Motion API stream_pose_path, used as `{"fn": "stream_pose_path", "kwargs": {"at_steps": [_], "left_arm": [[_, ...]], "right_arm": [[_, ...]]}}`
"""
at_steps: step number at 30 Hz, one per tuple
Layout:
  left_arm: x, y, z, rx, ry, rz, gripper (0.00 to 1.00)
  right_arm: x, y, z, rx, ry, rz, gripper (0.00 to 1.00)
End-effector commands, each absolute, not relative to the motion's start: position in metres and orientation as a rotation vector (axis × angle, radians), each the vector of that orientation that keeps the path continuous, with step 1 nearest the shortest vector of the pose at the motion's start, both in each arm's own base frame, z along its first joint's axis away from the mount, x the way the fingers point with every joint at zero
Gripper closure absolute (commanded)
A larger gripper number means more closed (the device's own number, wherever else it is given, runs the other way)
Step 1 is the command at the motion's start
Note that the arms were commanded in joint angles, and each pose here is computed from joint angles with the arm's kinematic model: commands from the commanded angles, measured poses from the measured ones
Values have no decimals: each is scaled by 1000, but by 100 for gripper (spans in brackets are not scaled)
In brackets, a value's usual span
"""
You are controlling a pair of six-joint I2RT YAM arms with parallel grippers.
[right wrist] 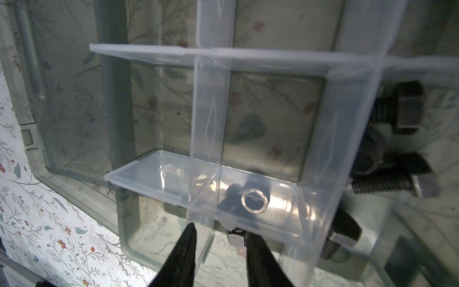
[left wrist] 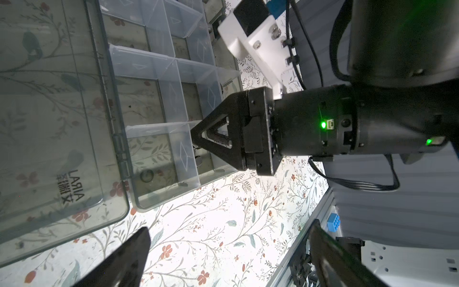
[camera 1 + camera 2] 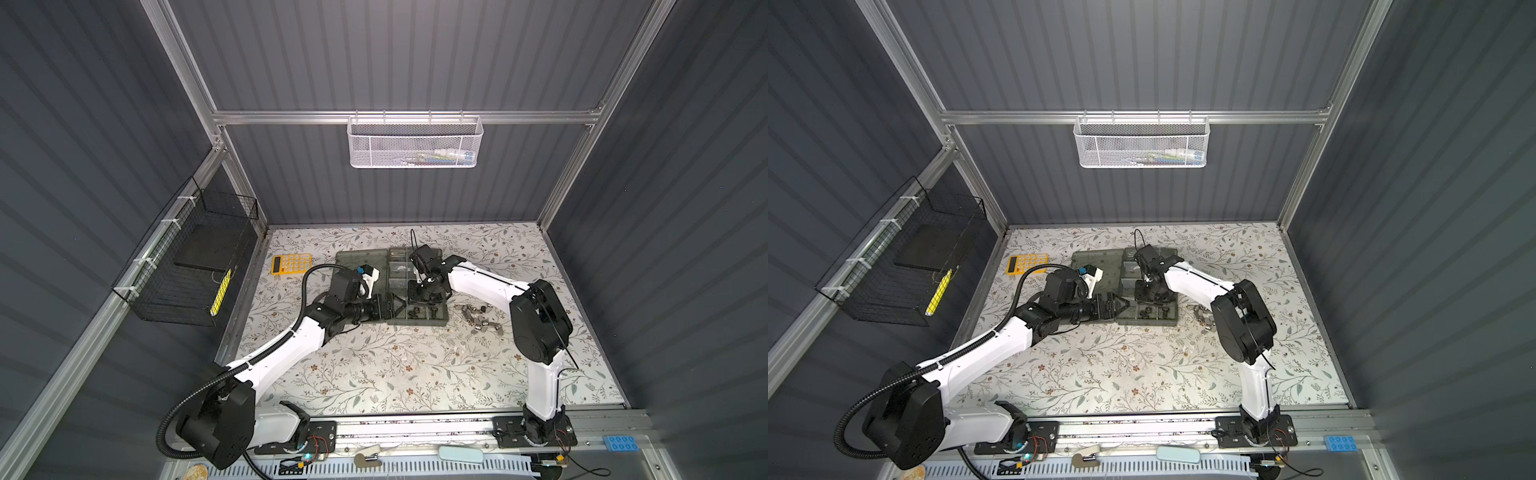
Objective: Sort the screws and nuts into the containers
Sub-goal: 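Lower the black nut into the compartment and open the right gripper, then move the empty right gripper back over the nut pile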
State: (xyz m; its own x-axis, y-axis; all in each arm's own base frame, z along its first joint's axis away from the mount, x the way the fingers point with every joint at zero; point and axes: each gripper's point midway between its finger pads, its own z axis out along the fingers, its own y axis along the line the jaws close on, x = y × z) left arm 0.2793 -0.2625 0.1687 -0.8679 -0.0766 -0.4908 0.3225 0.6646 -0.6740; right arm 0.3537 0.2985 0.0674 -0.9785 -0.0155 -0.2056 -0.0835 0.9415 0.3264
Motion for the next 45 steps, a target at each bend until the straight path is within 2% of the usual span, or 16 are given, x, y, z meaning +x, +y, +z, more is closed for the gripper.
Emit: {"fn": "stream_pose_path", "kwargs": {"at_steps": [1, 18, 28, 37, 45], "left_arm": [[281, -265, 173, 189, 2380, -1129, 0], [290, -276, 188, 216, 2356, -1153, 0], [293, -301, 197, 287, 2338, -1159, 0], [286, -345, 193, 425, 2346, -1158, 0], [279, -380, 186, 499, 2350, -1195, 0]], "right_arm": [[350, 297, 70, -90, 2900, 484, 63], [357, 257, 124, -50, 2779, 441, 45], [359, 198, 141, 72, 2717, 405, 25], [356, 131, 130, 222, 2704, 342, 1], [350, 92, 96, 348, 2739, 310, 1]]}}
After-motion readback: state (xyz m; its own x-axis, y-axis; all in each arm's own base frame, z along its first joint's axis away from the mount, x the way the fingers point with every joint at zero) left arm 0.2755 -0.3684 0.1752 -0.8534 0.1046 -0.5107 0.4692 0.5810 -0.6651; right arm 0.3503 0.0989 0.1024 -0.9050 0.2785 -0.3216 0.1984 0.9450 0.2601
